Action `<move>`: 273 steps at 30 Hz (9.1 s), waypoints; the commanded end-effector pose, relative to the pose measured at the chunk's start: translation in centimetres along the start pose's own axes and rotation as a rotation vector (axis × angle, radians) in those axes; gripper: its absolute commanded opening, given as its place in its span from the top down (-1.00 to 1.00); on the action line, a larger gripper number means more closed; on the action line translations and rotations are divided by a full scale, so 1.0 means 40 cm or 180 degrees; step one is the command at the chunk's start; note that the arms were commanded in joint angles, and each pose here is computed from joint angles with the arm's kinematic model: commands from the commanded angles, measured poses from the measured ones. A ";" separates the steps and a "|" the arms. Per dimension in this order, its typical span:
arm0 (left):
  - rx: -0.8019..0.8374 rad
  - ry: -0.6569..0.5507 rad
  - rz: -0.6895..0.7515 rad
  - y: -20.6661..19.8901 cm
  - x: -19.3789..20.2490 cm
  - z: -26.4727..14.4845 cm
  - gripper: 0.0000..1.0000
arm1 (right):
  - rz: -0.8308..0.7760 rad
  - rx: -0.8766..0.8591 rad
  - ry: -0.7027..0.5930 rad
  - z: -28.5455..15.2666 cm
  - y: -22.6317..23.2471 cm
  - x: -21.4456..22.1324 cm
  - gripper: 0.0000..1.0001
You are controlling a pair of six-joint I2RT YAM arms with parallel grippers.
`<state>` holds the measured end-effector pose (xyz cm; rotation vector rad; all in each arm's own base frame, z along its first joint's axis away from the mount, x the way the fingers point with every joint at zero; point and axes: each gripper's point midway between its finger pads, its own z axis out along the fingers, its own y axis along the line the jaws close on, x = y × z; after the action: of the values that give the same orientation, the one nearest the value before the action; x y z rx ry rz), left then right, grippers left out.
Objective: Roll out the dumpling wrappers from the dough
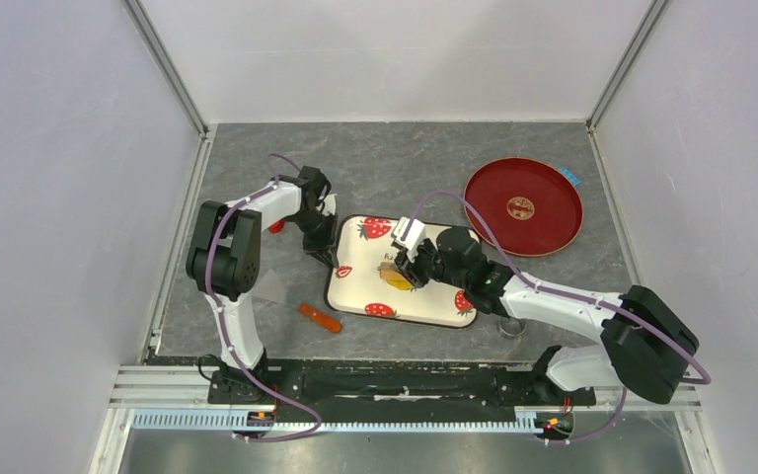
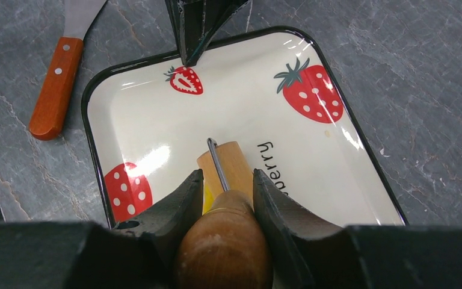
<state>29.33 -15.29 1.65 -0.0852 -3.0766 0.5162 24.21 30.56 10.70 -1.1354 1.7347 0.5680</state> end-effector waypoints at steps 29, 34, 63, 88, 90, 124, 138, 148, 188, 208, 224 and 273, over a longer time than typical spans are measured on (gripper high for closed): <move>-0.0059 -0.0188 -0.0061 0.044 -0.047 0.035 0.96 | 0.1455 -0.1063 0.2375 -0.231 0.306 0.488 1.00; -0.0100 -0.0208 -0.0086 0.052 -0.049 0.033 0.96 | 0.1466 -0.1070 0.2356 -0.230 0.308 0.490 1.00; -0.0470 -0.0423 -0.0130 0.096 -0.066 0.001 0.96 | 0.1569 -0.1138 0.2466 -0.237 0.321 0.488 1.00; -0.0459 -0.0427 -0.0128 0.094 -0.068 0.000 0.96 | 0.1666 -0.1251 0.2523 -0.253 0.338 0.477 1.00; -0.0462 -0.0434 -0.0128 0.094 -0.069 -0.001 0.96 | 0.1666 -0.1283 0.2526 -0.255 0.341 0.476 1.00; -0.0475 -0.0443 -0.0134 0.096 -0.071 -0.002 0.96 | 0.1791 -0.1304 0.2656 -0.294 0.356 0.483 1.00; -0.0469 -0.0439 -0.0135 0.095 -0.070 -0.002 0.96 | 0.1805 -0.1204 0.2709 -0.292 0.349 0.498 1.00; -0.0465 -0.0450 -0.0138 0.095 -0.072 -0.005 0.96 | 0.1641 -0.0756 0.2309 -0.211 0.259 0.404 1.00; -0.0285 -0.0846 0.0025 0.050 -0.103 -0.071 0.25 | 0.1649 0.0374 -0.0333 0.039 -0.169 -0.182 1.00; 0.0310 -0.1388 0.0650 -0.178 -0.041 -0.157 0.14 | 0.2154 0.0649 -0.1012 0.013 -0.209 -0.086 1.00; 0.1138 -0.1259 0.0698 -0.390 -0.002 -0.104 0.33 | 0.2405 0.1337 -0.0959 -0.101 -0.274 -0.054 1.00; 0.0678 -0.0664 -0.0352 0.023 -0.146 -0.027 0.05 | 0.2243 0.1115 -0.0885 -0.093 -0.241 -0.092 1.00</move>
<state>34.25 -13.46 2.32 0.2857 -3.1634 0.8152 29.61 24.07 11.21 -0.1474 2.0596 0.7313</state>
